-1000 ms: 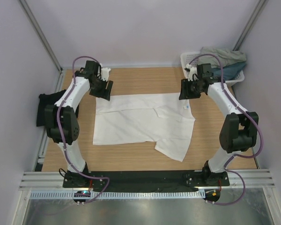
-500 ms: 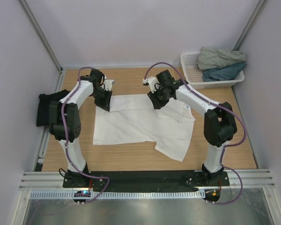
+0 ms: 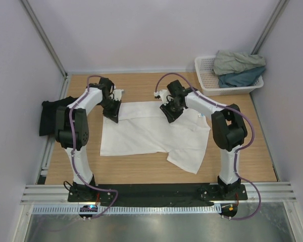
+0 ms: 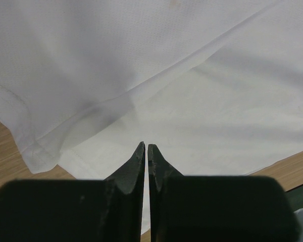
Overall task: Fold and stack the t-shirts
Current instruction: Fold the tshirt
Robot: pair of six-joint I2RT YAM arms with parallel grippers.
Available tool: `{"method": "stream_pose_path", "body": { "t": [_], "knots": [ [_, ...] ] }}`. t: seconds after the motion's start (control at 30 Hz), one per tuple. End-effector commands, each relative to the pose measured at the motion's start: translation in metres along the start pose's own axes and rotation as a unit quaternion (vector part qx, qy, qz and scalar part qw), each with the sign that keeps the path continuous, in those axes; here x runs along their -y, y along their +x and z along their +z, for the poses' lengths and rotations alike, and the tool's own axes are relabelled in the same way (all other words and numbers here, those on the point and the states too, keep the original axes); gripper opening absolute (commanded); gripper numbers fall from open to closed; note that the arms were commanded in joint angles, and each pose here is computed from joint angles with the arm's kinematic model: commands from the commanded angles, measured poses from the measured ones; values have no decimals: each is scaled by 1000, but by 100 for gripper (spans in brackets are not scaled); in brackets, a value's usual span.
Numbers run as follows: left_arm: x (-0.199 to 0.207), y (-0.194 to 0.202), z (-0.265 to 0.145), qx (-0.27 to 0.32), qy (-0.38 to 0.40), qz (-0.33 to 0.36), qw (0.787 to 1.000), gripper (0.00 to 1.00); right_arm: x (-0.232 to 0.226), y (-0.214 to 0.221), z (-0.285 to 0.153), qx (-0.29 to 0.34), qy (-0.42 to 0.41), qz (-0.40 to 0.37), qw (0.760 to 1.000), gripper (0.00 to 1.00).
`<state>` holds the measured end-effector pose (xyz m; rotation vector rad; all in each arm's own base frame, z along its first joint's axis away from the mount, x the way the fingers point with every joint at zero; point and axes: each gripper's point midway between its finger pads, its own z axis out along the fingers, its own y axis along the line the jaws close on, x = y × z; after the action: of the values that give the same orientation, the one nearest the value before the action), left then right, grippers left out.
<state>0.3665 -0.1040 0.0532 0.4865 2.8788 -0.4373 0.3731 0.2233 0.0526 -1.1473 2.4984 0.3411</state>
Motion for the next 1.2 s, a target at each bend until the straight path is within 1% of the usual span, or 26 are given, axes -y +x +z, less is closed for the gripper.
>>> {"method": "stream_pose_path", "body": {
  "t": [0.0, 0.13, 0.27, 0.37, 0.4, 0.43, 0.5, 0.63, 0.7, 0.73, 0.77, 0.83, 0.87, 0.9, 0.93, 0.97, 1.07, 1.1, 1.17],
  "knots": [
    [1, -1, 1, 0, 1, -2, 1000, 5, 4, -13, -2, 13, 7, -9, 1000, 39],
    [0, 0, 3, -2, -1, -6, 1000, 7, 4, -11, 5, 8, 6, -8, 1000, 42],
    [-1, 4, 4, -7, -4, -8, 1000, 7, 6, -10, 14, 2, 5, -8, 1000, 38],
    [-3, 7, 4, -10, -7, -7, 1000, 7, 8, -10, 16, 1, 6, -8, 1000, 25],
    [-3, 8, 3, -12, -8, -6, 1000, 6, 8, -10, 17, 0, 7, -8, 1000, 13],
    [-4, 10, 2, -14, -10, -3, 1000, 6, 9, -11, 16, 2, 8, -8, 1000, 8],
    [-6, 12, 1, -14, -12, 0, 1000, 6, 7, -13, 12, 3, 5, -9, 1000, 1],
    [-8, 13, -1, -14, -17, 2, 1000, 6, -4, -28, -13, 27, -17, -11, 999, 1],
    [-7, 12, -1, -13, -16, 2, 1000, 6, -13, -27, -23, 26, -37, -10, 999, 1],
    [-7, 12, -1, -12, -16, 2, 1000, 6, -21, -33, -30, 35, -55, -10, 998, 1],
    [-7, 11, 0, -12, -15, -1, 1000, 6, -28, -29, -34, 27, -72, -6, 997, 1],
    [-6, 9, -1, -10, -13, -1, 1000, 6, -38, -28, -39, 32, -92, -1, 995, 1],
    [-6, 9, 0, -11, -12, -2, 1000, 6, -40, -25, -38, 29, -97, 2, 995, 2],
    [-6, 9, 0, -13, -11, -2, 1000, 6, -43, -21, -36, 23, -103, 7, 994, 12],
    [-5, 7, -2, -11, -9, -1, 1000, 7, -43, -20, -35, 21, -107, 9, 994, 18],
    [-4, 9, -4, -16, -8, -1, 1000, 8, -46, -20, -35, 22, -112, 9, 993, 28],
    [0, 9, -14, -14, -3, 14, 1000, 10, -40, -26, -43, 33, -104, 12, 994, 38],
    [2, 13, -18, -21, 0, 19, 1000, 11, -32, -29, -46, 40, -93, 19, 995, 39],
    [9, 14, -30, -15, 10, 26, 999, 15, -14, -39, -51, 63, -68, 44, 995, 42]
  ]
}}
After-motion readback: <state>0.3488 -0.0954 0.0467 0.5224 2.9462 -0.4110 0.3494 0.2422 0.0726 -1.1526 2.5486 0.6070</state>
